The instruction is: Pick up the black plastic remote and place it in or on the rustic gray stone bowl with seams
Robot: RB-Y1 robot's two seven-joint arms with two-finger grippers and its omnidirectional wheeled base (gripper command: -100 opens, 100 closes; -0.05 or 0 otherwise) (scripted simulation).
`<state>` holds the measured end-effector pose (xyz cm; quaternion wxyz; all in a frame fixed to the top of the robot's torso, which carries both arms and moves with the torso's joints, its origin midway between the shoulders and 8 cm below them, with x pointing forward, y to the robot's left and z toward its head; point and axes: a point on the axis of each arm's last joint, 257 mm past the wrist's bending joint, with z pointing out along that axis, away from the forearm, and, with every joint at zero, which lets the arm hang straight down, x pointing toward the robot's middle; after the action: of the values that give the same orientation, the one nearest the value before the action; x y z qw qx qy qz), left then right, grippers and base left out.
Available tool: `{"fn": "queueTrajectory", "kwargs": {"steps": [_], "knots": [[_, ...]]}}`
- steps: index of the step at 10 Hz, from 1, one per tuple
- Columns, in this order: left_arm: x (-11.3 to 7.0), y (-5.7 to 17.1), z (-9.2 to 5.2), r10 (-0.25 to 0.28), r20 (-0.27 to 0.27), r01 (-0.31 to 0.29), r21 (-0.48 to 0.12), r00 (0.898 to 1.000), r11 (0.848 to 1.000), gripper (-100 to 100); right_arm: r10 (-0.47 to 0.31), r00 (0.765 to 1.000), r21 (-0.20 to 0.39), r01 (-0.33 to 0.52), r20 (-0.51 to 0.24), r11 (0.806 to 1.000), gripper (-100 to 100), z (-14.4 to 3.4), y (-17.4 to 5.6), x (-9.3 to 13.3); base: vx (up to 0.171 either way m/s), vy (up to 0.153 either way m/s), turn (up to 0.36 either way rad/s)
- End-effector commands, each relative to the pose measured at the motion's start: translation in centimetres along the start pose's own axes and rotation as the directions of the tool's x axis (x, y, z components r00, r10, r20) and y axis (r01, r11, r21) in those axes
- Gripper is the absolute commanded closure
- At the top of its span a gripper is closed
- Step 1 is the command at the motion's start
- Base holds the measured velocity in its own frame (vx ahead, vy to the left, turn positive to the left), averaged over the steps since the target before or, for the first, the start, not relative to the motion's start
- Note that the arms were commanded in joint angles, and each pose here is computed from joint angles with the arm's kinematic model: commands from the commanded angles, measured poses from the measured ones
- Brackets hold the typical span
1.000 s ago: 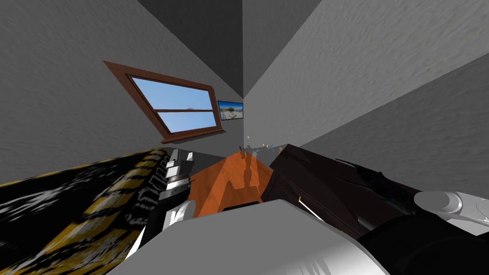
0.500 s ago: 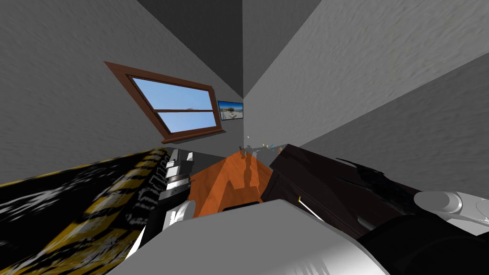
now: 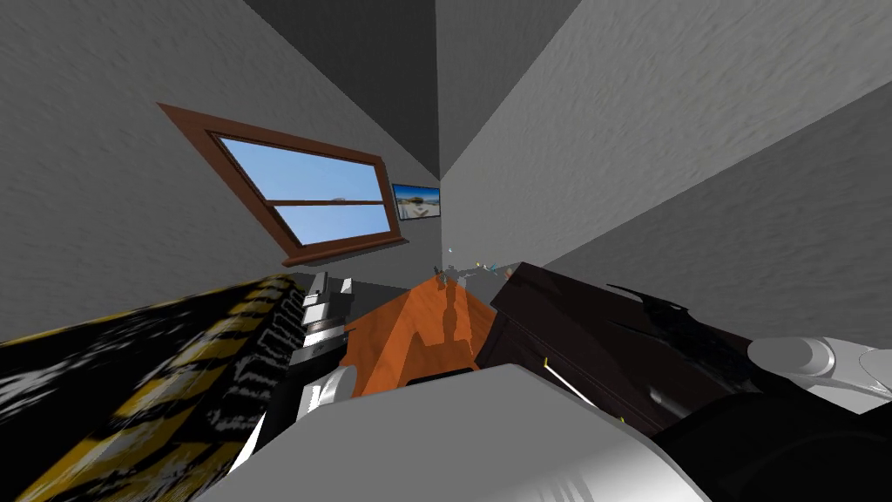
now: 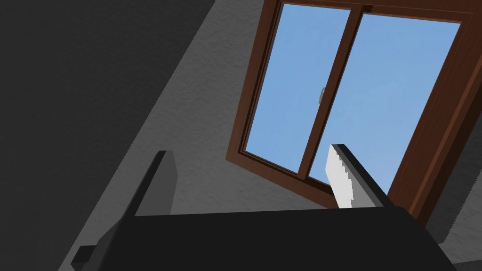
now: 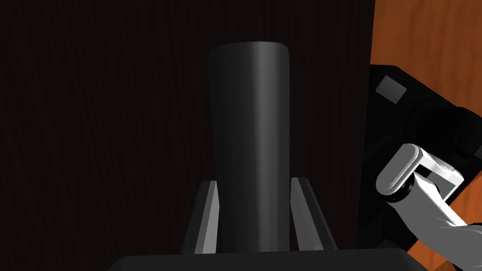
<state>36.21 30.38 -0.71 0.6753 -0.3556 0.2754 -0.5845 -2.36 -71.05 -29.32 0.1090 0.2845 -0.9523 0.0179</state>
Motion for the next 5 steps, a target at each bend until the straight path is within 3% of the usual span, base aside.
{"fn": "queueTrajectory", "kwargs": {"steps": [1,5], "knots": [[0.0,0.0,0.0,0.0,0.0,0.0,0.0,1.0,1.0,0,0.03,0.999,-0.004,-0.03,-0.04,1.0,100,-1.2,-0.2,1.7,-0.086,-0.009,0.037],[0.0,0.0,0.0,0.0,0.0,0.0,0.0,1.0,1.0,0,0.098,0.989,-0.008,-0.099,-0.113,0.995,100,-3.8,-0.6,4.6,-0.15,-0.065,0.042]]}}
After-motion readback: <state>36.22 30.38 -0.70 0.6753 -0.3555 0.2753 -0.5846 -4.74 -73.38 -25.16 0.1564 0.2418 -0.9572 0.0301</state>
